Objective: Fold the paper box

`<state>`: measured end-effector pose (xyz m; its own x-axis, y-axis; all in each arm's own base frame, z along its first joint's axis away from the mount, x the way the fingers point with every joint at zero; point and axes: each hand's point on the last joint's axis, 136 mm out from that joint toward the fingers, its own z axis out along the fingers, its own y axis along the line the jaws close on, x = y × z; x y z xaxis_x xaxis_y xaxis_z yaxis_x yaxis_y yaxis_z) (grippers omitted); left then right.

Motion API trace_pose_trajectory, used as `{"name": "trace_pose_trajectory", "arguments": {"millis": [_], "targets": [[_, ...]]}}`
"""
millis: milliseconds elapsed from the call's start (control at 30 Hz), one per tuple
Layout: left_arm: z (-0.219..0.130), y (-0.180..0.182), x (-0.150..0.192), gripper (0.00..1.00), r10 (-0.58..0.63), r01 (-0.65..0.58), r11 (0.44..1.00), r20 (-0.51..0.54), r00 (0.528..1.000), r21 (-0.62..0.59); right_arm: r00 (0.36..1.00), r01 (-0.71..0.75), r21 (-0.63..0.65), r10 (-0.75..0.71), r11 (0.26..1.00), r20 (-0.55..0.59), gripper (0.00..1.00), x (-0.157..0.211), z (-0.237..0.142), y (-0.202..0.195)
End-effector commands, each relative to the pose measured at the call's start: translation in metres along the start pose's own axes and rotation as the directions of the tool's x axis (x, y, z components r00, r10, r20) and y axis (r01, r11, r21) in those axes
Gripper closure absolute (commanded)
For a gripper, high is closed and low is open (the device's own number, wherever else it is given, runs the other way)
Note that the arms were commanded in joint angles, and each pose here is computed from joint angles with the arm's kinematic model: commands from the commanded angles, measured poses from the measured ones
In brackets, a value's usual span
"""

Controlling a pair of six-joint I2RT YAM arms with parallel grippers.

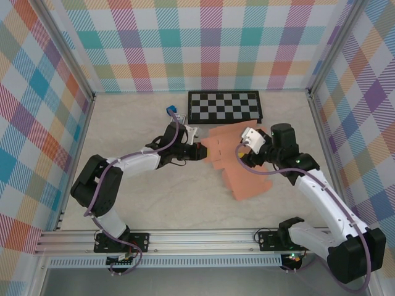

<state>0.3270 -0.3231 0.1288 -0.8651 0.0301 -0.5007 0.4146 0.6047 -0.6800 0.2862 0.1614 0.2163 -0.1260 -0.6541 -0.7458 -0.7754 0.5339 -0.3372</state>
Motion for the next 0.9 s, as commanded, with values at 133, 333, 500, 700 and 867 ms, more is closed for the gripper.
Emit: {"name": "trace_pose_trajectory", "arguments": {"millis": [133,333,500,700,867], "targets": [[-0.004,-0.012,-0.018,0.97,-0.168,0.168,0.986,0.032,0.985,0.003,0.956,-0.289,-0.073,0.284,0.955,-0.069,0.11,-0.002,0.042,0.026],[-0.002,-0.007,-0.022,0.97,-0.225,0.226,0.974,0.051,0.973,-0.020,0.878,-0.442,-0.010,0.431,0.897,-0.209,0.09,0.015,0.079,0.041],[0.000,-0.007,-0.024,0.97,-0.279,0.280,0.960,0.041,0.959,-0.020,0.803,-0.539,0.022,0.521,0.842,-0.290,0.10,0.022,0.100,0.049],[0.001,-0.009,-0.023,0.97,-0.277,0.278,0.960,0.034,0.960,-0.016,0.752,-0.581,0.065,0.566,0.811,-0.338,0.10,0.025,0.124,0.056],[-0.001,-0.009,-0.023,0.97,-0.263,0.264,0.964,0.032,0.964,-0.022,0.752,-0.520,0.144,0.532,0.842,-0.388,0.21,0.042,0.128,0.045]]}}
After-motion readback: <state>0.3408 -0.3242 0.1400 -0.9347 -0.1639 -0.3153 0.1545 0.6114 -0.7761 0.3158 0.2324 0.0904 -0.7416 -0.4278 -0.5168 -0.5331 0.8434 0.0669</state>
